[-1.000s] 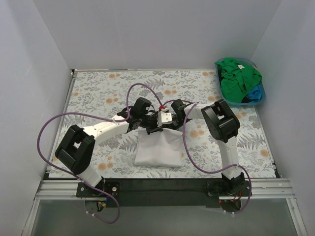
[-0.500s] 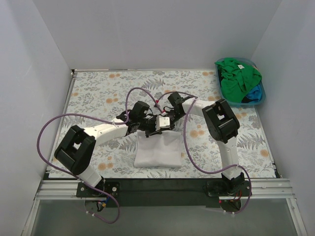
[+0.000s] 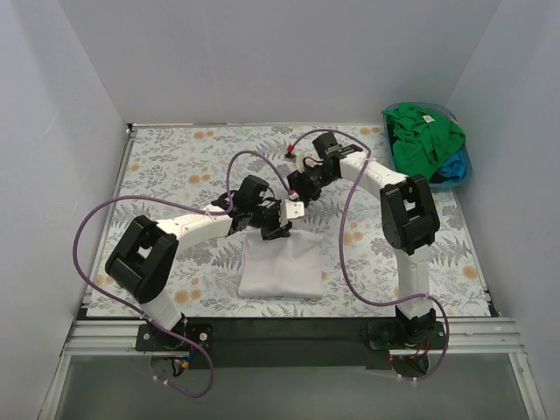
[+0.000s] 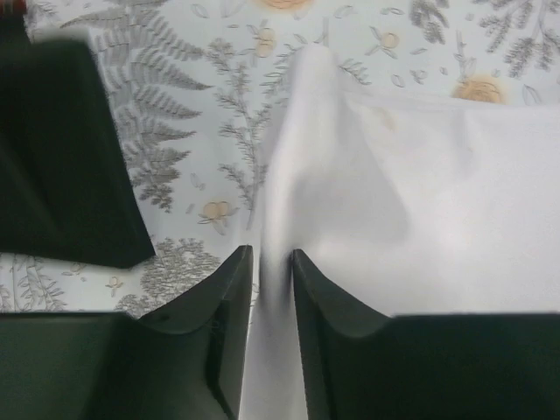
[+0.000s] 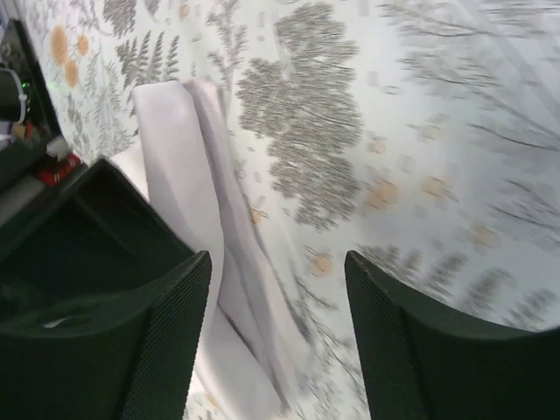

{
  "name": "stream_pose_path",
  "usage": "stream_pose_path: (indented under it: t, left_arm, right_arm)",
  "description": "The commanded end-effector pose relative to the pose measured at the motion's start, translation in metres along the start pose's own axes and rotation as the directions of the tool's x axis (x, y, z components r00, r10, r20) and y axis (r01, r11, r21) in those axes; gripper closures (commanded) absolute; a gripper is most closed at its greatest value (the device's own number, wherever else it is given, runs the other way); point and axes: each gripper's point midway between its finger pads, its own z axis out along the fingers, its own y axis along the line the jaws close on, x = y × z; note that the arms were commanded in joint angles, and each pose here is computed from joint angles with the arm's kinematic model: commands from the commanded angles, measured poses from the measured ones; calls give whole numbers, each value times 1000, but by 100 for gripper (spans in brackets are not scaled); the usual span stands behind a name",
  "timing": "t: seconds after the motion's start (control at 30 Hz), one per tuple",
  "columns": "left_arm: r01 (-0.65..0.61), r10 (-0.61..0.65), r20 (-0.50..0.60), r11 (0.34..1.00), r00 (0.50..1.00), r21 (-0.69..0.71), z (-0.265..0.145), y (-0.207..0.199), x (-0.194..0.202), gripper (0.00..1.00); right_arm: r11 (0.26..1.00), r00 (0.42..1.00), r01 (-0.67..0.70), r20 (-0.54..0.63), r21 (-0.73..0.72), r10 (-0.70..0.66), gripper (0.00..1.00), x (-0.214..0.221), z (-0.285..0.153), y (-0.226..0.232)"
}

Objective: Fold and stack the t-shirts
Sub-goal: Fold the tshirt

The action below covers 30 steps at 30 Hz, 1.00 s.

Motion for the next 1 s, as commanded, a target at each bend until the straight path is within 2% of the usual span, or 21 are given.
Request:
stream_pose_path:
  t: [0.0, 0.03, 0.13, 0.17, 0.27, 0.33, 0.4, 0.47, 0.6, 0.77, 0.97]
  left_arm:
    - [73, -70, 40, 995, 997, -63, -11, 38, -20, 74]
    - [85, -82, 54, 994, 995, -72, -17, 44, -24, 62]
    - [197, -188, 105, 977, 977, -84, -40, 60, -35, 49]
    - [253, -242, 124, 964, 962, -82, -53, 66, -35, 48]
    - [442, -435, 107, 895, 894, -54, -70, 60, -18, 48]
    - [558, -555, 71, 829, 829, -34, -74, 43, 2, 47]
    - [627, -623, 69, 778, 779, -53, -82, 40, 18, 48]
    - [706, -703, 66, 704, 708, -73, -84, 37, 36, 48]
    - [799, -802, 37, 588, 596, -125, -83, 40, 66, 51]
    - [849, -855, 35, 507, 517, -147, -82, 47, 79, 55]
    - [881, -885, 4, 462, 465, -105, -78, 37, 79, 59]
  right_arm:
    - [996, 994, -14, 107, 89, 4, 30, -25, -66, -20]
    - [995, 993, -31, 121, 95, 20, 27, -24, -75, -25]
    - [991, 983, -95, 167, 92, 79, 21, -12, -104, -30]
    - [991, 981, -106, 174, 80, 91, 21, -8, -107, -27]
    - [989, 978, -140, 163, 40, 132, 22, 19, -108, -9]
    - [985, 974, -174, 145, 1, 172, 23, 41, -102, 4]
    - [982, 974, -189, 126, -12, 189, 25, 55, -96, 9]
    - [979, 973, -205, 108, 3, 203, 29, 69, -90, 6]
    - [977, 972, -210, 117, 36, 204, 33, 70, -83, -1]
    - [973, 970, -228, 92, 30, 224, 40, 72, -71, 2]
    - [973, 971, -230, 65, 11, 229, 41, 84, -64, 13]
